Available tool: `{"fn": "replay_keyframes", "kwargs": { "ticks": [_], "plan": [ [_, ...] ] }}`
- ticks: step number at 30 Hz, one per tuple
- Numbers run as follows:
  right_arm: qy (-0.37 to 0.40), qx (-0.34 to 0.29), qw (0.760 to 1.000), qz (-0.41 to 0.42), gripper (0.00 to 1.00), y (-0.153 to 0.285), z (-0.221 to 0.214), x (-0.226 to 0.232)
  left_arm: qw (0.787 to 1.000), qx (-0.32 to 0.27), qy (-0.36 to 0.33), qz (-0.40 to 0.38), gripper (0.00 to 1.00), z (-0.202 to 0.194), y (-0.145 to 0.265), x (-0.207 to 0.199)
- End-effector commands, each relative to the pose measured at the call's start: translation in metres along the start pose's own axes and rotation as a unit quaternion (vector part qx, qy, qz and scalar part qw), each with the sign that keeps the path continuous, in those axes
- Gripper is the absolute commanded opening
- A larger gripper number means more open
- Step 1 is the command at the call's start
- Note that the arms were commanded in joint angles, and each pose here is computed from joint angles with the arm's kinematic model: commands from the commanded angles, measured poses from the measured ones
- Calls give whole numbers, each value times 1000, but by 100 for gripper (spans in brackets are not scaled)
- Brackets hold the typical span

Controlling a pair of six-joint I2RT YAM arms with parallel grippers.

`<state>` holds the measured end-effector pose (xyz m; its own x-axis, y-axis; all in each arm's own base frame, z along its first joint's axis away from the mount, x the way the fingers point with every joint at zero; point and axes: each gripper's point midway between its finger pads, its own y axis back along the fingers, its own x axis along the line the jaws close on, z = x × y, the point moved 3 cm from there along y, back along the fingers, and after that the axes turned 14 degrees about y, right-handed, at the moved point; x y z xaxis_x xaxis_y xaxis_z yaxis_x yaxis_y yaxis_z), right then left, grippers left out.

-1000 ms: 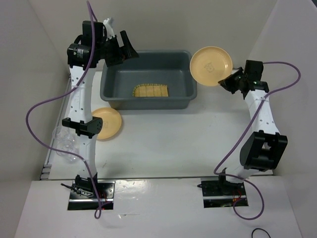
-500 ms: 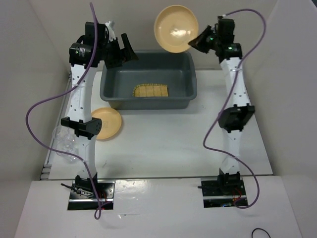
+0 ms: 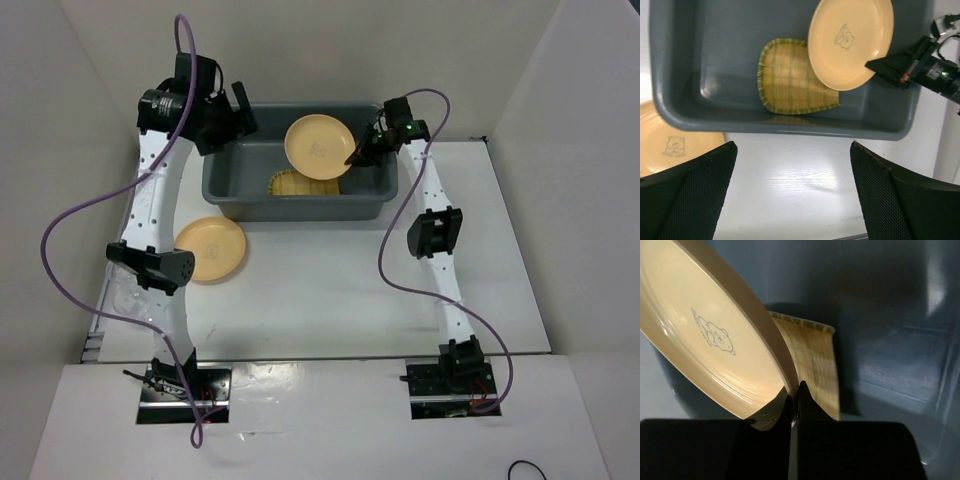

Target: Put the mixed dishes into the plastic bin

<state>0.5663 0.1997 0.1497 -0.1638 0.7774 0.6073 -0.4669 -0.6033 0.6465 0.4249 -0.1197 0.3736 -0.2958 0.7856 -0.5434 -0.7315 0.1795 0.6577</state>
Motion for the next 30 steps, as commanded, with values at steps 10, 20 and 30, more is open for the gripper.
{"fn": "replay_keyframes", "kwargs": {
  "ticks": [10, 20, 30],
  "plan": [
    [45, 85, 995, 1, 2, -11, -51, 17, 993, -25, 65, 97, 100, -5, 12, 46],
    [29, 114, 992, -45, 11, -23, -67, -7, 981, 12, 186, 47, 94, -39, 8, 115],
    [31, 99, 994, -38, 51, -20, -60, -1, 977, 31, 203, 64, 100, -51, 3, 163]
  ]
}}
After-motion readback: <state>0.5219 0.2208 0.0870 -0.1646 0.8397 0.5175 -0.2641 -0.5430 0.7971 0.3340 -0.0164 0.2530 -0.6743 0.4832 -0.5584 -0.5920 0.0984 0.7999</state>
